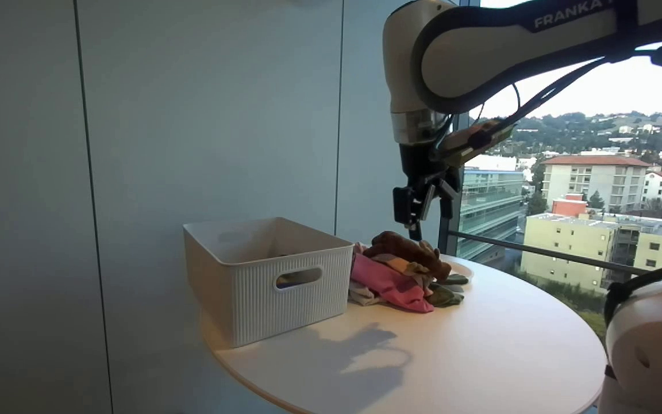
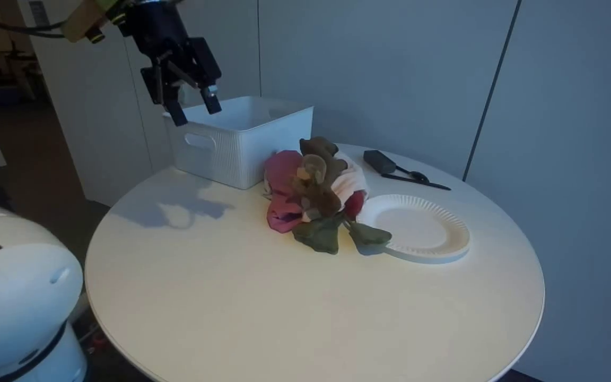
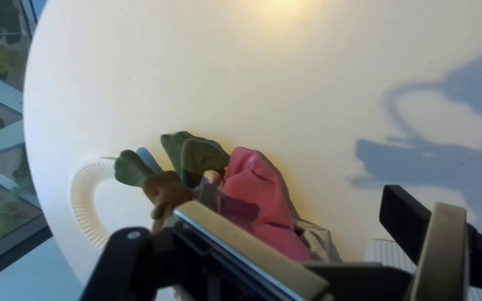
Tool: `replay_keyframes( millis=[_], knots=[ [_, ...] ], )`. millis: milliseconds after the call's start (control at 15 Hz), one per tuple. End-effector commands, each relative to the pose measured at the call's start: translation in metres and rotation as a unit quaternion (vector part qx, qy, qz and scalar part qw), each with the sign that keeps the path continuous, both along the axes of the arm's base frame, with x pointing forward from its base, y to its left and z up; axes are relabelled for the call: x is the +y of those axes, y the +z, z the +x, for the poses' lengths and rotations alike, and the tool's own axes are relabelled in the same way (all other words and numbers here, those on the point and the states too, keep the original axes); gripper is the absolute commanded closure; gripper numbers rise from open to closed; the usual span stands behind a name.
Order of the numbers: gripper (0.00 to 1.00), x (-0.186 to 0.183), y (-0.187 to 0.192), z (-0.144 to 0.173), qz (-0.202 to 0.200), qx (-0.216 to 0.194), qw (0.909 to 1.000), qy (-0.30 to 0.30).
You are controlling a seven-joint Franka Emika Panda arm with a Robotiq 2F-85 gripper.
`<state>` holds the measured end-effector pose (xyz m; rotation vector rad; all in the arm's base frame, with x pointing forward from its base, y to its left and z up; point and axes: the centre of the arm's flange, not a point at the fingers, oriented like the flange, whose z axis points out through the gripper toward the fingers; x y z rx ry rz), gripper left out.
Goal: Put the shirts, the moose toy, the towel and the beetroot plushy in the basket
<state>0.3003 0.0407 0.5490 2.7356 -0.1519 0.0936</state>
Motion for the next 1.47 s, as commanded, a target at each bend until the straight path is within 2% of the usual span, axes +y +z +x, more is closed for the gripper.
replay_keyframes(
  millis=[0,67,133,333,467,600,867,1067,1267,1400],
  knots=[
    [0.0,-0.051,0.034,-0.023,-0.056,-0.041,0.9949,-0.073],
    [0.0,-0.063,0.038,-0.02,-0.067,-0.055,0.9933,-0.076],
    [0.0,-0.074,0.039,-0.012,-0.066,-0.075,0.9942,-0.038],
    [0.0,-0.09,0.043,0.021,-0.076,-0.131,0.988,0.03],
    [0.0,-0.096,0.041,0.047,-0.053,-0.146,0.9864,0.052],
    [0.0,-0.105,0.026,0.074,-0.038,-0.144,0.9865,0.067],
    [0.0,-0.116,-0.026,0.118,-0.019,-0.101,0.9899,0.098],
    [0.0,-0.117,-0.071,0.14,0.011,-0.058,0.9899,0.129],
    [0.0,-0.114,-0.11,0.152,0.034,-0.014,0.9873,0.154],
    [0.0,-0.108,-0.132,0.153,0.05,0.004,0.9822,0.181]
  ],
)
